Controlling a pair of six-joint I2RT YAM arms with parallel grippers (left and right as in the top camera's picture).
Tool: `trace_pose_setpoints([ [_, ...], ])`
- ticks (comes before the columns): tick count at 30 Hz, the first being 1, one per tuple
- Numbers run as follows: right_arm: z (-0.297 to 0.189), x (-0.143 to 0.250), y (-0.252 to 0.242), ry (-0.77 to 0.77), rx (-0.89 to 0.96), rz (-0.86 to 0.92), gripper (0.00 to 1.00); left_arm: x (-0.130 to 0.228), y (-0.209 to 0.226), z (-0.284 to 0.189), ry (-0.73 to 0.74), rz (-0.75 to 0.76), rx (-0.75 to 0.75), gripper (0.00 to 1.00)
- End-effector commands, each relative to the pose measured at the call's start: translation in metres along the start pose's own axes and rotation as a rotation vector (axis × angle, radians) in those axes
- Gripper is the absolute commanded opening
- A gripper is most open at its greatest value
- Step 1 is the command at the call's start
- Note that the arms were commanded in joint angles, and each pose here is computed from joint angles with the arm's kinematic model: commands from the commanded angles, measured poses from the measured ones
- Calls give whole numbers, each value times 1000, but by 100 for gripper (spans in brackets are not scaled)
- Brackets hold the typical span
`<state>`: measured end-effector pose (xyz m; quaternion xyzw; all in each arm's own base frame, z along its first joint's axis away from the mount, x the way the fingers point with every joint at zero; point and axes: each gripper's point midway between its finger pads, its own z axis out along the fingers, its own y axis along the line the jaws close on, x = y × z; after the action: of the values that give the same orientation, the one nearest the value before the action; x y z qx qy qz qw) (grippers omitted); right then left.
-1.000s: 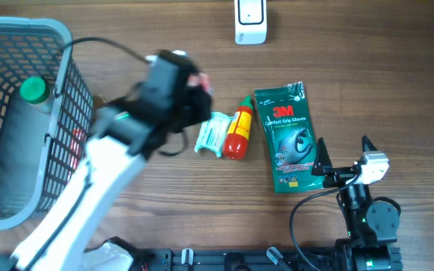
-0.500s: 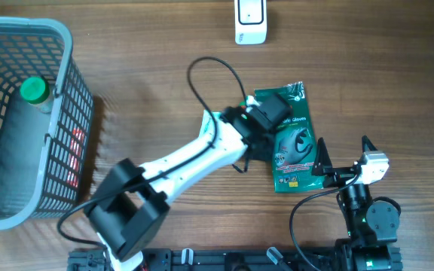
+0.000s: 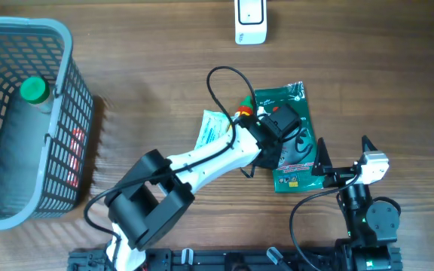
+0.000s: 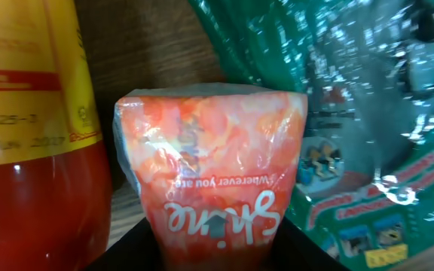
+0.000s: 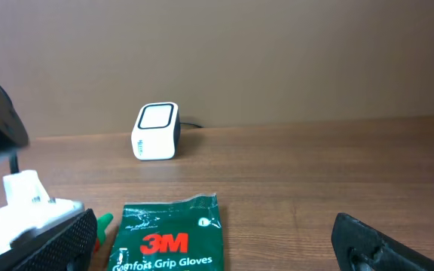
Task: Scan the item barcode
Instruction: 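Carry the orange pack right of the bottle, lower and release it, then return the left gripper to the basket and grasp the green-lid jar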
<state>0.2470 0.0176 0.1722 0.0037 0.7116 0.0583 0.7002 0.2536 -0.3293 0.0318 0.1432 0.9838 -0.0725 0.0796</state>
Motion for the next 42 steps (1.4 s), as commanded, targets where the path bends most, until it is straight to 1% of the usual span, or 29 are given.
trace_pose_setpoints([
  [1, 0, -2, 2, -9, -11, -9, 100, 3, 3, 3, 5, 21, -28, 55],
  [4, 0, -2, 2, -9, -11, -9, 100, 5, 6, -1, 14, 19, -34, 65],
  [8, 0, -2, 2, -9, -11, -9, 100, 1, 5, -21, -12, 14, -17, 70],
  [11, 0, -2, 2, -9, -11, -9, 100, -8, 0, -47, -74, 13, 26, 73],
  [14, 0, -2, 2, -9, -11, -9, 100, -22, -2, -86, -167, 15, 84, 76],
  [18, 0, -2, 2, -9, -11, -9, 100, -43, 17, -146, -334, -37, 111, 80],
  [19, 0, -2, 2, -9, -11, -9, 100, -49, 27, -164, -390, -61, 105, 81],
  [21, 0, -2, 2, -9, -11, -9, 100, -62, 57, -205, -519, -130, 72, 86],
  [23, 0, -2, 2, -9, -11, -9, 100, -70, 85, -235, -620, -194, 30, 91],
  [25, 0, -2, 2, -9, -11, -9, 100, -73, 119, -267, -719, -274, -15, 93],
  [27, 0, -2, 2, -9, -11, -9, 100, -75, 156, -299, -822, -369, -64, 96],
  [28, 0, -2, 2, -9, -11, -9, 100, -74, 174, -314, -871, -415, -87, 100],
  [30, 0, -2, 2, -9, -11, -9, 100, -72, 208, -343, -965, -489, -134, 100],
  [33, 0, -2, 2, -9, -11, -9, 100, -67, 253, -387, -1104, -541, -211, 100],
  [36, 0, -2, 2, -9, -11, -9, 100, -55, 299, -430, -1233, -579, -341, 100],
  [39, 0, -2, 2, -9, -11, -9, 100, -37, 343, -458, -1299, -637, -483, 100],
  [42, 0, -2, 2, -9, -11, -9, 100, -9, 401, -474, -1320, -783, -640, 100],
])
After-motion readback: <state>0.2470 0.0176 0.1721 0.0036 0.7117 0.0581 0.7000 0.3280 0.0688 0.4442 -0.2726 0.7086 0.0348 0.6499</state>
